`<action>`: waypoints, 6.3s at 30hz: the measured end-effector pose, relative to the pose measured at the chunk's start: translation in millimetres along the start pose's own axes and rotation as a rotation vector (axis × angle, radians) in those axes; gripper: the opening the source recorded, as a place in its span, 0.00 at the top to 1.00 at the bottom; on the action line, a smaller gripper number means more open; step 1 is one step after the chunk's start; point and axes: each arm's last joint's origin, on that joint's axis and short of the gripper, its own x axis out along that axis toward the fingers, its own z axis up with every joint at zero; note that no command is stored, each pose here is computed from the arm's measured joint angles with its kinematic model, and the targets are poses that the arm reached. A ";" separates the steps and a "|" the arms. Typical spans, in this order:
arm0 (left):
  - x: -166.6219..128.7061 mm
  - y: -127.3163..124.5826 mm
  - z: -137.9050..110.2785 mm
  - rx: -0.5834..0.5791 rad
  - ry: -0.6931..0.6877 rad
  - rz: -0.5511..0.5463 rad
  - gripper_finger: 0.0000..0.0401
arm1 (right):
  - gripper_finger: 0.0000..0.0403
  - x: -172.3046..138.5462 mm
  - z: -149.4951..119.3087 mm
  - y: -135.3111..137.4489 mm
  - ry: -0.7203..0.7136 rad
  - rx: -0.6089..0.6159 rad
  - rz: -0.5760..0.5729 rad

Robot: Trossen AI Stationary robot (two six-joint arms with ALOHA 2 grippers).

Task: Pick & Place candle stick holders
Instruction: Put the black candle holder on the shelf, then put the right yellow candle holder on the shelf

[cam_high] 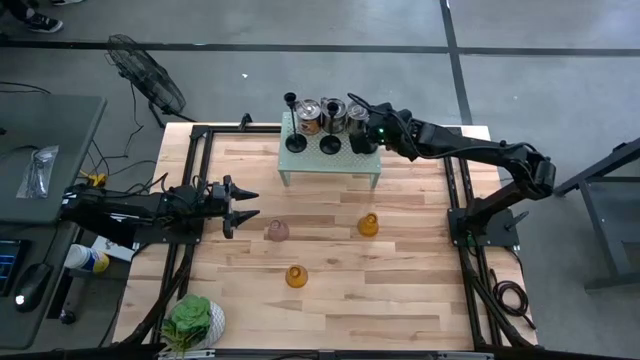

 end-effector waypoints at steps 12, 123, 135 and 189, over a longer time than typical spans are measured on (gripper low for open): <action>0.0 0.0 0.0 0.000 0.000 0.000 0.37 | 0.99 0.1 0.3 0.5 -0.004 0.005 0.001; 0.0 0.0 0.0 0.000 0.000 0.000 0.37 | 0.06 -69.1 -288.6 -2.5 -0.051 -0.233 0.591; 0.0 0.0 0.0 0.000 0.000 0.000 0.37 | 0.09 -57.8 -293.8 10.6 -0.131 -0.298 0.599; 0.0 0.0 0.0 0.000 0.000 0.000 0.37 | 0.65 -52.6 -287.8 10.3 -0.182 -0.255 0.528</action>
